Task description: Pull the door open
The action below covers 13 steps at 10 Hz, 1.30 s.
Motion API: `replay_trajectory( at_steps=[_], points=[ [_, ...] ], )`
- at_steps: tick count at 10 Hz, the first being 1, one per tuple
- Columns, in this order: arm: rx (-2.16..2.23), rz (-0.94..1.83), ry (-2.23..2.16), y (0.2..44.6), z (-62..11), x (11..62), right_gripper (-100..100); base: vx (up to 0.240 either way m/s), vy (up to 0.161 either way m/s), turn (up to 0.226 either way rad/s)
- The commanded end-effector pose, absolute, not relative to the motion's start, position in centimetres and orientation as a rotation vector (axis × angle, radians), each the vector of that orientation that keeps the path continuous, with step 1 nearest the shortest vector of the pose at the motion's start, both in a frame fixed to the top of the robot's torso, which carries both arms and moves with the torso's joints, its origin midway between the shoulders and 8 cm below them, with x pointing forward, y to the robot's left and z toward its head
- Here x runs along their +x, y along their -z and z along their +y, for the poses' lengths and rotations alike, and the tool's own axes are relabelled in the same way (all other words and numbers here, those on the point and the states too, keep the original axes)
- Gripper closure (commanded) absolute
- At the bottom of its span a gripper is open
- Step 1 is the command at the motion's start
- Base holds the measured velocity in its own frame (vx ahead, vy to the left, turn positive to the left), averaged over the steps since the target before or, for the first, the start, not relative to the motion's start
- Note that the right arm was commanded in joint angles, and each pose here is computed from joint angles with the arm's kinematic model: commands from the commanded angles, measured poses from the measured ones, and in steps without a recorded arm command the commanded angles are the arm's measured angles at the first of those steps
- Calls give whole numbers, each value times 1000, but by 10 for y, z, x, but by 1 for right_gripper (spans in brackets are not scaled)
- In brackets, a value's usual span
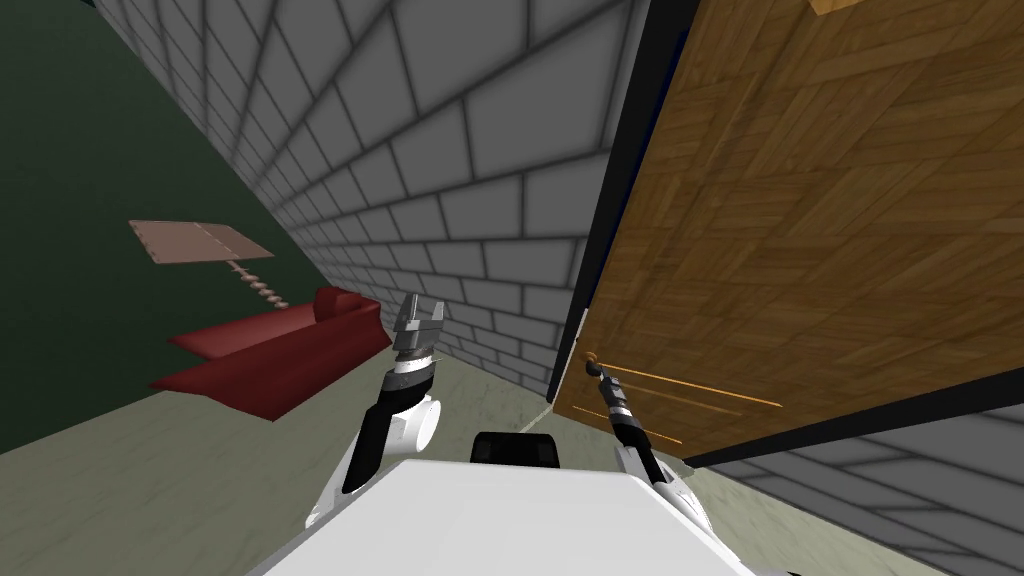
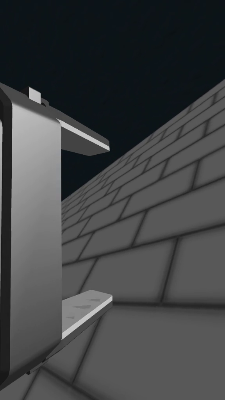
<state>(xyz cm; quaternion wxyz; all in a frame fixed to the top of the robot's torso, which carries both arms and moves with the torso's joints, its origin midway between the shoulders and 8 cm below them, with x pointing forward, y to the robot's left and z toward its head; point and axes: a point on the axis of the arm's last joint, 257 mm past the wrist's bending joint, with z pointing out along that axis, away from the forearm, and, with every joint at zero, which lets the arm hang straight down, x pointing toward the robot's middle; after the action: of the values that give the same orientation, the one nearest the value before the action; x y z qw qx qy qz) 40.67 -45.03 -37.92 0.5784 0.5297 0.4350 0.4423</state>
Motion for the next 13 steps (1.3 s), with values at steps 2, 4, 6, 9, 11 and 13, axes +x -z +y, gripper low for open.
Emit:
replay_trajectory(
  at_steps=[2, 4, 6, 9, 11, 13],
  points=[
    [1254, 985, -1085, 374, -443, 413, 100, -48, -26, 43],
    [1291, 947, -1117, 374, -445, 413, 100, -39, -8, 77],
    [1328, 907, -1150, 374, -447, 413, 100, -54, -24, 82],
    [1410, 840, -1193, 382, -453, 409, -100, -55, -24, 47],
    [1456, 785, -1246, 382, -450, 412, -100, -63, 16, 23],
    [1483, 750, -1279, 382, -448, 414, -100, -58, -2, 21]
  ],
)
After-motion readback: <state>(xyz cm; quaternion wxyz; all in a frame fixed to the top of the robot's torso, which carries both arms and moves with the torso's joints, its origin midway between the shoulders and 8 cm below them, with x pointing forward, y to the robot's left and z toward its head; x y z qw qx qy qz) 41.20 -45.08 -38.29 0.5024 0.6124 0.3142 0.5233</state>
